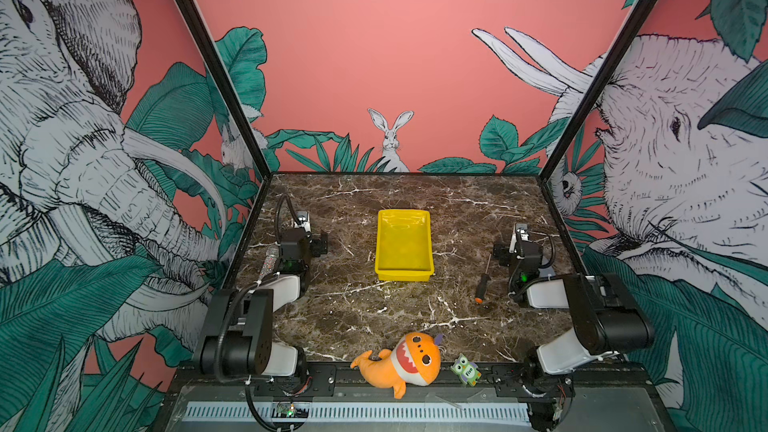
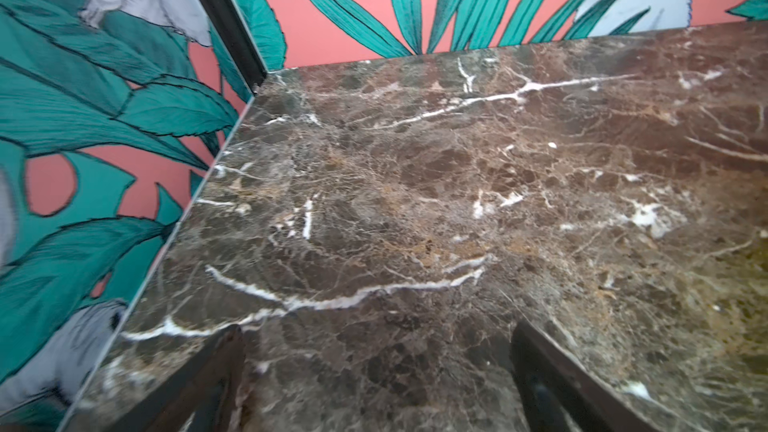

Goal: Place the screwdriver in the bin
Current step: 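Lower the right gripper onto the screwdriver handle and close it while the left arm rises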

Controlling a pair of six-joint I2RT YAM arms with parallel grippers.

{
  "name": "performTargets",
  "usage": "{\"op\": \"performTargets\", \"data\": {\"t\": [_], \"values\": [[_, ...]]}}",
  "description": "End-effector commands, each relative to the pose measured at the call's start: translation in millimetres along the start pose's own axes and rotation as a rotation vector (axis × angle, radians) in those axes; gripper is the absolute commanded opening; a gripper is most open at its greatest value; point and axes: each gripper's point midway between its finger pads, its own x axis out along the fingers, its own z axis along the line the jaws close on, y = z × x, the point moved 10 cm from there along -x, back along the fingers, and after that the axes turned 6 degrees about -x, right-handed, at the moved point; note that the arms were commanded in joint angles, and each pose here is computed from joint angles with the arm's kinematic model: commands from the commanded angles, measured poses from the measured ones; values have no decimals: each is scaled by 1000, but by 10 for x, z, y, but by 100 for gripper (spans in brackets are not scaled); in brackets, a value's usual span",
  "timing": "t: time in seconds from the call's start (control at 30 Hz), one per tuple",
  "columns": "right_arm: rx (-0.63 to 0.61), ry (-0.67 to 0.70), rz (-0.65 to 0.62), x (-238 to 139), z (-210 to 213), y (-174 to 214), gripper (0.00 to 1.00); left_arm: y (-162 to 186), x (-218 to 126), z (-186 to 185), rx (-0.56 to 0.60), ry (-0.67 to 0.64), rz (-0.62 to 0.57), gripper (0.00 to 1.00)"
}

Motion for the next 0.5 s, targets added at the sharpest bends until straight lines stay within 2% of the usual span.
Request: {"op": "performTargets", "data": {"t": [0.0,0.03,0.1,0.17,0.3,0.37,0.4,0.47], "values": [[10,-39,50,-76,-70,-373,99,-501,-219,40,-131,-48,39,100],[54,-21,114,-113,-119,-482,99,-659,-266,44,-182,-56,53,100],[96,-42,193,-224,-176,-686,99,-995,-337,-3,-213,-12,66,100],[154,-94,216,-382,-204,-882,99,-1309,-415,-76,-227,24,86,100],[238,-98,317,-732,-282,-1128,97,-1801,-613,-280,-247,102,146,100],[247,-145,398,-860,-250,-1151,96,-1909,-658,-479,-202,274,194,100],[267,-177,422,-916,-203,-1130,94,-1929,-670,-573,-169,320,222,100],[297,-208,451,-1022,-102,-1025,94,-1862,-685,-785,-60,317,249,100]]}}
